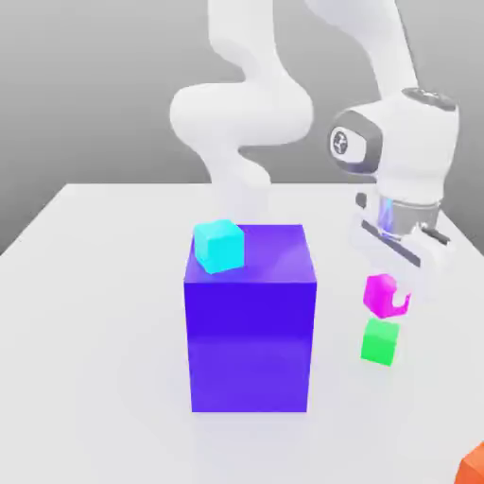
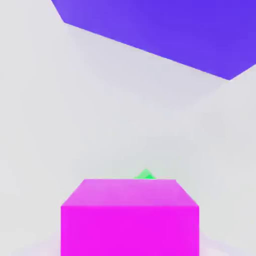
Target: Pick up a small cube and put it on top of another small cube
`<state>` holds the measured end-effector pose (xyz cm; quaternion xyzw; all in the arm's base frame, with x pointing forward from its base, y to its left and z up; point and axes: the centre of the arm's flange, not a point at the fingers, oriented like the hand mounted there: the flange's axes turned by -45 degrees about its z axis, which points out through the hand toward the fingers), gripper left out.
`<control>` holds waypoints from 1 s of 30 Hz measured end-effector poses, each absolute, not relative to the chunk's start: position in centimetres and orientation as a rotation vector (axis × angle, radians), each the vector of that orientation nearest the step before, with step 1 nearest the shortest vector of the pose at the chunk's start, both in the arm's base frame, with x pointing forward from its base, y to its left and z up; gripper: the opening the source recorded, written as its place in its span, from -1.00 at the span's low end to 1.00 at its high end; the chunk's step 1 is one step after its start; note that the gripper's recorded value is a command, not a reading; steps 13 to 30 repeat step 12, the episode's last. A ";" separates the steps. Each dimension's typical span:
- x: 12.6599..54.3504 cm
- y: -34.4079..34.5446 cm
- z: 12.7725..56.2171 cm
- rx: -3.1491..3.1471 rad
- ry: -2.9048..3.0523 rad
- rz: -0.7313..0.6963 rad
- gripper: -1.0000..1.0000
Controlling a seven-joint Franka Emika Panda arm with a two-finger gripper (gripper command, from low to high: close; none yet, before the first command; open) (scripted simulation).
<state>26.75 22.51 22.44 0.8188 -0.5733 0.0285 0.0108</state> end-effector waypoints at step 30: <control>25.3 22.7 17.8 2.590 -1.778 0.010 1.00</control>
